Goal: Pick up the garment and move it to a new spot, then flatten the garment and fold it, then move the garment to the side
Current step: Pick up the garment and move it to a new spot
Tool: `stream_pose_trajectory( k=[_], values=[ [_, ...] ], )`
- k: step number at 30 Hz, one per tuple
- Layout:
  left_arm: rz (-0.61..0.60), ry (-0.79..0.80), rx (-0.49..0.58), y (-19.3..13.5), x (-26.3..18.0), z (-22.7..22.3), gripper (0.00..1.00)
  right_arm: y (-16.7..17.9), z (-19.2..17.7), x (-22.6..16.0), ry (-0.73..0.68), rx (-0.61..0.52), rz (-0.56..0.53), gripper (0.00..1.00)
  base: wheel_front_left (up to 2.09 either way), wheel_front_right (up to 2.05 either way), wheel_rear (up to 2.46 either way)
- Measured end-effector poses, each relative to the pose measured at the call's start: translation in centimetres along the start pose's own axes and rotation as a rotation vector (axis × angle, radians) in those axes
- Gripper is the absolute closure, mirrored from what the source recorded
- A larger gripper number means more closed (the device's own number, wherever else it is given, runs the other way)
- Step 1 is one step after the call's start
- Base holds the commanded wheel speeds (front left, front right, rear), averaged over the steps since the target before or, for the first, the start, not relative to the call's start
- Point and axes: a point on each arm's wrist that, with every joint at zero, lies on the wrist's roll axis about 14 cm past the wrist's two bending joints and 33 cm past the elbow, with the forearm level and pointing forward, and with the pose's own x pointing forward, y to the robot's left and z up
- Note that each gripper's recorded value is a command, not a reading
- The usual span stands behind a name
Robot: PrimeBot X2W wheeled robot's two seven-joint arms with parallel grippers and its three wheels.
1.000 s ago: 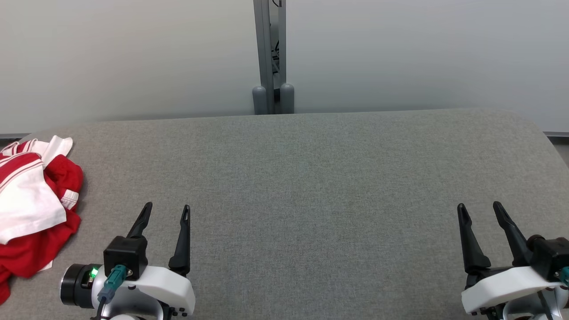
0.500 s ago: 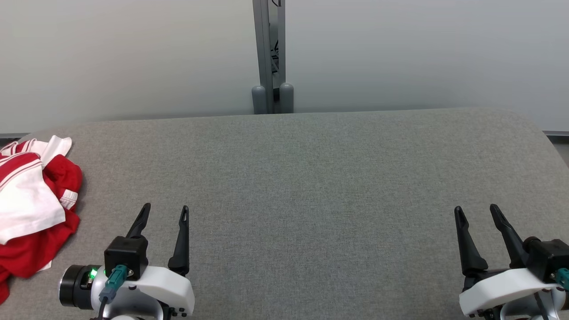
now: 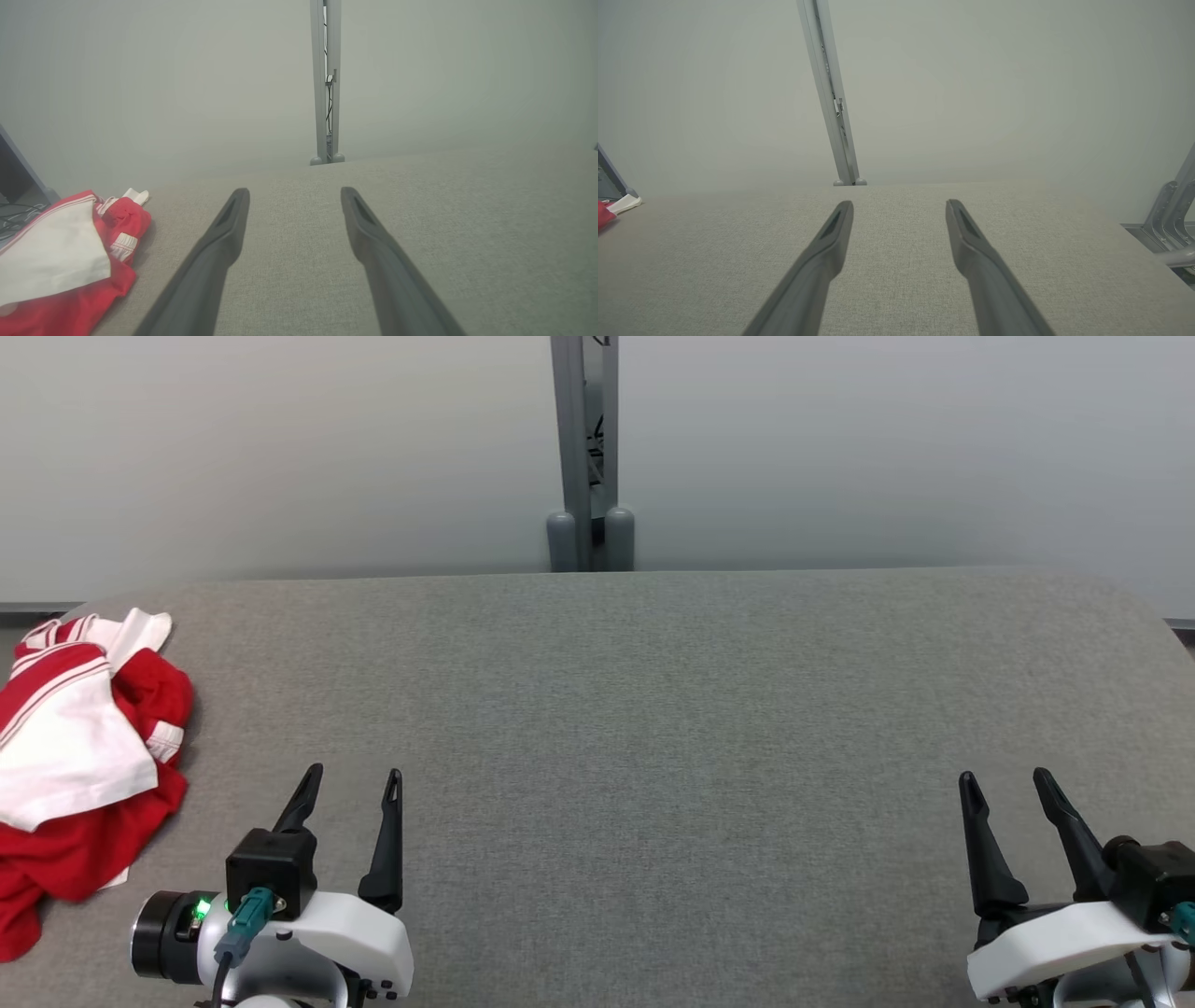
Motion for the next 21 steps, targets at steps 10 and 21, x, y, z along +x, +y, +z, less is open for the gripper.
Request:
stream_pose_trajectory(
  k=[10,21],
  values=[
    [0.154,-0.024,-0.015,4.8,-2.5,0.6,0.0,5.0,-0.3,2.2,0.003,0.004,0.149,0.0,0.0,0.0,0.0],
    [0.41,-0.042,-0.024,12.2,-8.7,0.8,0.0,13.8,-1.2,3.7,0.033,0.02,0.399,0.0,0.0,0.0,0.0]
  ],
)
